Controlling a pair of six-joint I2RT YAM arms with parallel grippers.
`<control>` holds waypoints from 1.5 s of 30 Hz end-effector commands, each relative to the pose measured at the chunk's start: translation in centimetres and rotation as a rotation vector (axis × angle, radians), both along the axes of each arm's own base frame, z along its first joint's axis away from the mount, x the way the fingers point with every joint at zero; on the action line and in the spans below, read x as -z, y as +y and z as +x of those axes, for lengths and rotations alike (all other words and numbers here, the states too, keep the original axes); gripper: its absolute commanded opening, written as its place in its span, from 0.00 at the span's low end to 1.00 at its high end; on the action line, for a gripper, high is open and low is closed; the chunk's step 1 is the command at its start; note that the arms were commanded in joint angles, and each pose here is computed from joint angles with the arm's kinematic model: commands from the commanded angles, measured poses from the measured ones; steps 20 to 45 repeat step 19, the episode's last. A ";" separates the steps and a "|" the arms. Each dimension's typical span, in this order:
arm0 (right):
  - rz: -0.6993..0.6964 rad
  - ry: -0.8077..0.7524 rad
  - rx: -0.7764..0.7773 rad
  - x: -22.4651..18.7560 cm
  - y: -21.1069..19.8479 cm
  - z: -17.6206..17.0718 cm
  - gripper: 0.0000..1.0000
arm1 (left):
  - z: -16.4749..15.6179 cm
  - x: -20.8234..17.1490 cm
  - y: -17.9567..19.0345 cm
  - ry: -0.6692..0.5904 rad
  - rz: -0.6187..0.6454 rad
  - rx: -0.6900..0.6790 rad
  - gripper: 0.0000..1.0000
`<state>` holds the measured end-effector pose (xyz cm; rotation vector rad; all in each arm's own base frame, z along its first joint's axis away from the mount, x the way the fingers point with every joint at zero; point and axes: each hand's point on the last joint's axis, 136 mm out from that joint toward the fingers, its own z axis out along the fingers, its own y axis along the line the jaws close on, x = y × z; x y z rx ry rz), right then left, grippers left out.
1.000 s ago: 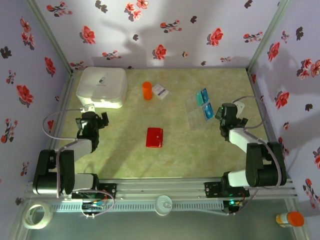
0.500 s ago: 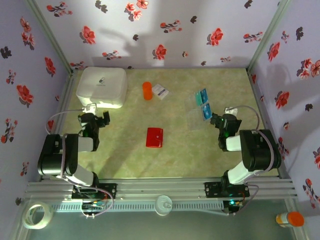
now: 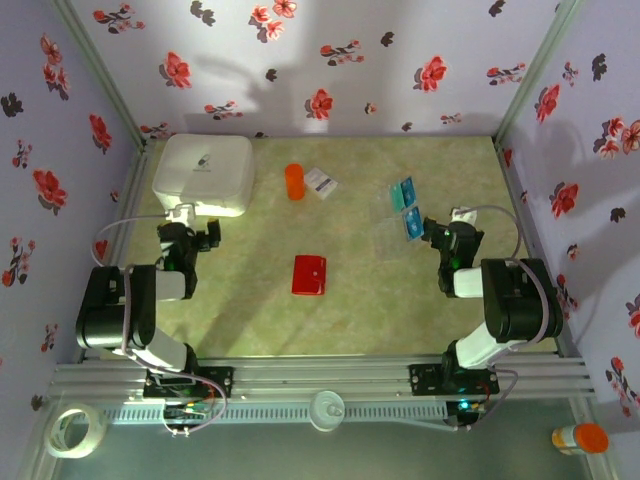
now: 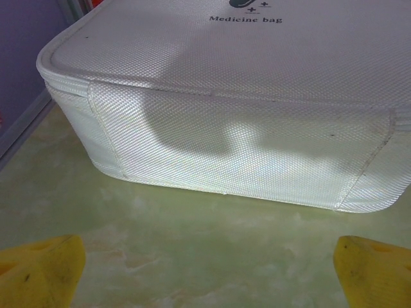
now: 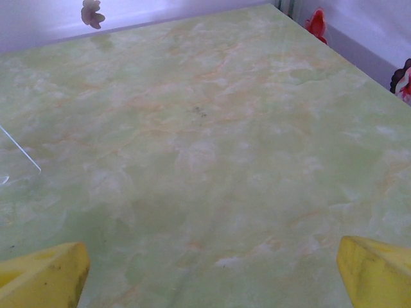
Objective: Put the credit cards into the card holder
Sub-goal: Reset both arms
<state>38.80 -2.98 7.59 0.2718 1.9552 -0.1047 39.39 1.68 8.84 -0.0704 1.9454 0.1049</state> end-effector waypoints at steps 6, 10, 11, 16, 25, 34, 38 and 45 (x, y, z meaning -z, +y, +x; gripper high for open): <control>-0.015 -0.035 -0.013 -1.2 0.0 0.6 0.99 | 0.6 -0.5 0.1 -0.014 0.009 0.012 1.00; -0.016 -0.032 -0.016 -1.1 0.1 0.6 0.99 | 0.5 -0.5 0.0 -0.014 0.010 0.013 1.00; -0.014 -0.023 -0.045 -1.0 0.6 0.8 0.99 | 0.5 -0.5 0.0 -0.015 0.010 0.013 1.00; -0.006 -0.019 -0.067 -1.0 0.9 0.9 0.99 | 0.6 -0.4 0.1 -0.013 0.005 0.010 1.00; -0.009 -0.026 -0.066 -1.1 0.9 0.8 0.99 | 0.6 -0.4 0.1 -0.013 0.004 0.010 1.00; -0.009 -0.026 -0.066 -1.1 0.9 0.8 0.99 | 0.6 -0.4 0.1 -0.013 0.004 0.010 1.00; -0.009 -0.026 -0.066 -1.1 0.9 0.8 0.99 | 0.6 -0.4 0.1 -0.013 0.004 0.010 1.00; -0.009 -0.026 -0.066 -1.1 0.9 0.8 0.99 | 0.6 -0.4 0.1 -0.013 0.004 0.010 1.00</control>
